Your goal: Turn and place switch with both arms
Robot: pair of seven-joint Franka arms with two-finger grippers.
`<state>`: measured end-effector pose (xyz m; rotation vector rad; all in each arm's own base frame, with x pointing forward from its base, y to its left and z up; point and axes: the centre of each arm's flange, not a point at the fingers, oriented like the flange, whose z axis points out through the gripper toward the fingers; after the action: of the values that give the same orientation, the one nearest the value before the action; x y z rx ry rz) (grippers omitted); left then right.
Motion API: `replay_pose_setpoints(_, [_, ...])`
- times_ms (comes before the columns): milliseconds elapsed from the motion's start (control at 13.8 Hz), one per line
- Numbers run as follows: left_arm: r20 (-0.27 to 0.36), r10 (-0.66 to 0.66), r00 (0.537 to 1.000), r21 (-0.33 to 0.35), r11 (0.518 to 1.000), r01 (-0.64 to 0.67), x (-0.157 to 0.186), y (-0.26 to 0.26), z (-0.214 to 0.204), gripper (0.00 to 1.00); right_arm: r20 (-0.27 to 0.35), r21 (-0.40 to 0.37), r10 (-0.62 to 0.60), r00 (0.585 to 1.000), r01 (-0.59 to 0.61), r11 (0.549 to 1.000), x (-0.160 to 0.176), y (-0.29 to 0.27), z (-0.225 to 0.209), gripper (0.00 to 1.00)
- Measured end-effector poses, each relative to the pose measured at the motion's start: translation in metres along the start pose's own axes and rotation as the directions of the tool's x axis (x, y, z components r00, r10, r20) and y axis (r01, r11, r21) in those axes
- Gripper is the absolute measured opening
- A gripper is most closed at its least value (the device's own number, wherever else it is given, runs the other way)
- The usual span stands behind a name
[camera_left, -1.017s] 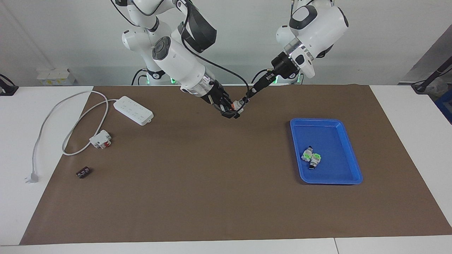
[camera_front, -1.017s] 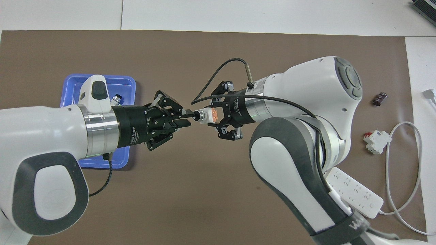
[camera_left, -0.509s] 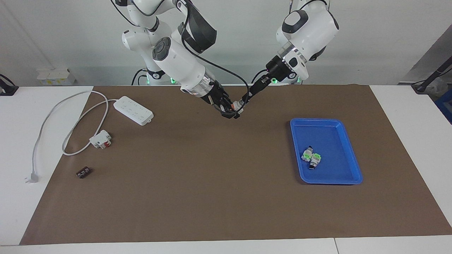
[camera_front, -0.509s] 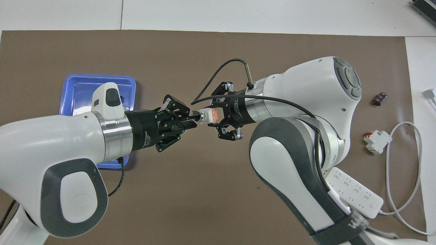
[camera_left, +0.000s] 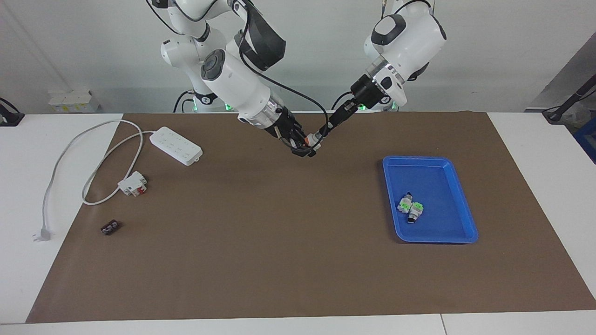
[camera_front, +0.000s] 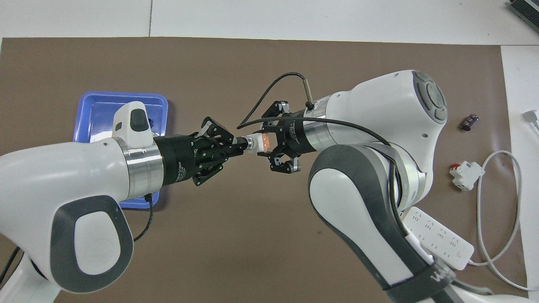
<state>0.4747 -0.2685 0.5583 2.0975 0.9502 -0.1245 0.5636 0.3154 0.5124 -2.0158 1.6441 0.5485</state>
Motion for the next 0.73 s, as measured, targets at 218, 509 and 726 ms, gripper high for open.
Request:
replay_pose_setpoints(218, [0.0, 0.031, 1.0, 0.0, 1.0, -0.031, 0.0001, 0.0, -0.0001, 0.17, 0.0, 0.001, 0.0, 1.0, 0.0, 1.0, 0.0001, -0.0001, -0.0001, 0.42])
replay_pose_setpoints(509, [-0.002, 0.099, 0.995, -0.002, 0.995, -0.099, -0.0002, 0.0005, -0.0004, 0.1, -0.001, -0.002, 0.0, 1.0, 0.0, 1.0, 0.0004, 0.0005, 0.0012, 0.42])
replay_pose_setpoints(726, [-0.001, 0.179, 0.984, -0.001, 0.984, -0.179, -0.0003, 0.0004, -0.0003, 0.1, -0.001, -0.002, 0.0, 1.0, -0.001, 1.0, 0.0005, 0.0005, 0.0012, 0.42])
